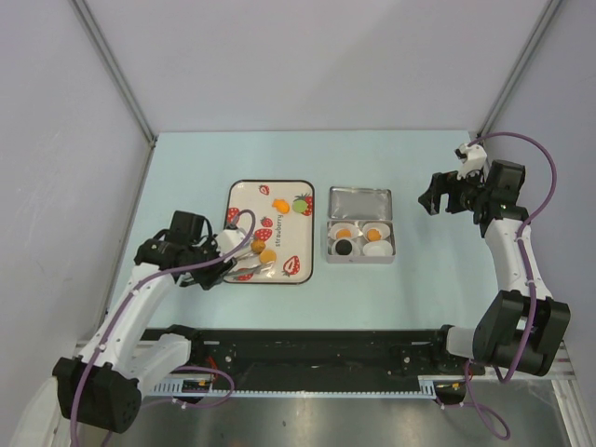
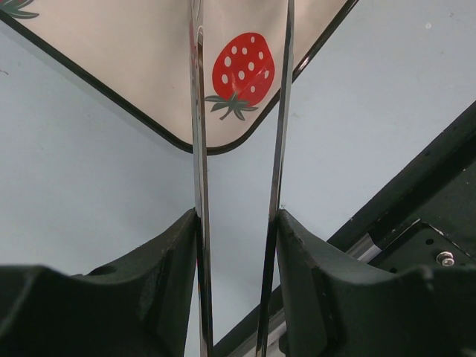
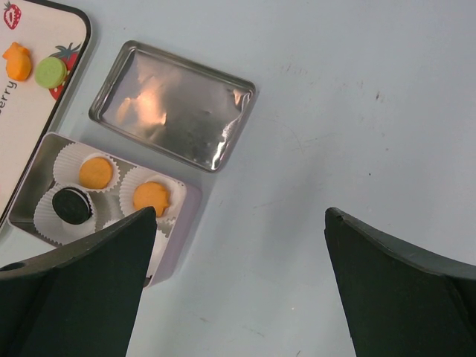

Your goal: Pack the cookies

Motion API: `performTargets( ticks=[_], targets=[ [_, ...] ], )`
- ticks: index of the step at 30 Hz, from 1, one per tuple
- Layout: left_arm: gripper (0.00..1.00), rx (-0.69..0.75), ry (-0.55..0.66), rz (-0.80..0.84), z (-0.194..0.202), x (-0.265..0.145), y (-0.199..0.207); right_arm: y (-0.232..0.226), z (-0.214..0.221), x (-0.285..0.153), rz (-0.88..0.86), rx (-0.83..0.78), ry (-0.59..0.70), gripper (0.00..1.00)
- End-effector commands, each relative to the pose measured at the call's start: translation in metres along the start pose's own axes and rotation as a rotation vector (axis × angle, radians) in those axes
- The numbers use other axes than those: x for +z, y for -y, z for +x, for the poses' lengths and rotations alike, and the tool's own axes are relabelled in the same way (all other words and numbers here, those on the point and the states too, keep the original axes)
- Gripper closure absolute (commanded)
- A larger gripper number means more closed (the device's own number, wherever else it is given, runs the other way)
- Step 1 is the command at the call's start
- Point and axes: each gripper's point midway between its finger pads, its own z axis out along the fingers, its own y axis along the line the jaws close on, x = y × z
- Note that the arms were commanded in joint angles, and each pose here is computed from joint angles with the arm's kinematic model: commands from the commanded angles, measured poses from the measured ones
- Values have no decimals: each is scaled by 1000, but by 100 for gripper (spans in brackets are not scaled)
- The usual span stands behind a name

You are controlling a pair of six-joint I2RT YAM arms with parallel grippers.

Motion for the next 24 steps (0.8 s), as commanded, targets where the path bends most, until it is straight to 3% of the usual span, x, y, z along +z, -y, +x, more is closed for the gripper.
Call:
performTargets(
  ticks=[1,16,24],
  targets=[
    [51,32,28,-15,-10,2,-8,2,-6,-5,15,-29,20,0],
    [52,38,41,8,-18,13,-13,7,-6,-8,24,-23,24,0],
    [61,43,41,8,-17,12,-12,6,-6,-8,22,-21,24,0]
  ],
)
